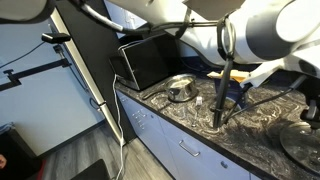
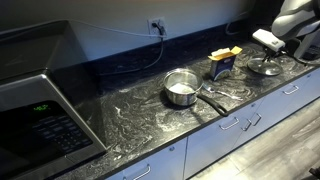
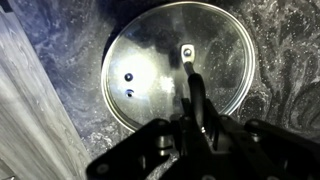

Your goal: Pick up the lid from the counter and put it on the pot

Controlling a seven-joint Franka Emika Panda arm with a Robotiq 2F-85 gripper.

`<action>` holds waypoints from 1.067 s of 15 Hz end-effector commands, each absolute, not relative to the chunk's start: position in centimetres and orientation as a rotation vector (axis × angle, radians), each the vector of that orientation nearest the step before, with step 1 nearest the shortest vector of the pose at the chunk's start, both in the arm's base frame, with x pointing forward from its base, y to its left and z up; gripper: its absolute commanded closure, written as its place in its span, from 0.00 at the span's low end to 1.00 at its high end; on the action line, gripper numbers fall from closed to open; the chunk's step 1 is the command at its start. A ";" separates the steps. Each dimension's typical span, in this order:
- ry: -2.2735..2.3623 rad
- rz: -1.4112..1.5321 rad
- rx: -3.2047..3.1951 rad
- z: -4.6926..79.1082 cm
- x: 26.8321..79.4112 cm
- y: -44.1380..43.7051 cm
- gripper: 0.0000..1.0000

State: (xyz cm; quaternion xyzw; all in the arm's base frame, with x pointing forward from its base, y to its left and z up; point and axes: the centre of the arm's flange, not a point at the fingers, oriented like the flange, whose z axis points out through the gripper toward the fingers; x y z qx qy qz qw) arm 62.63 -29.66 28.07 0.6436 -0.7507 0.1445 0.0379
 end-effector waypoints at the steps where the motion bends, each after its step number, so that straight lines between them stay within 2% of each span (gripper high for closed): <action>1: -2.252 0.430 1.982 31.0 61.3 -28.8 0.96; 9: -2.136 0.537 2.073 40.7 52.8 -27.5 0.96; 16: -1.910 0.625 2.460 47.5 45.0 -21.5 0.96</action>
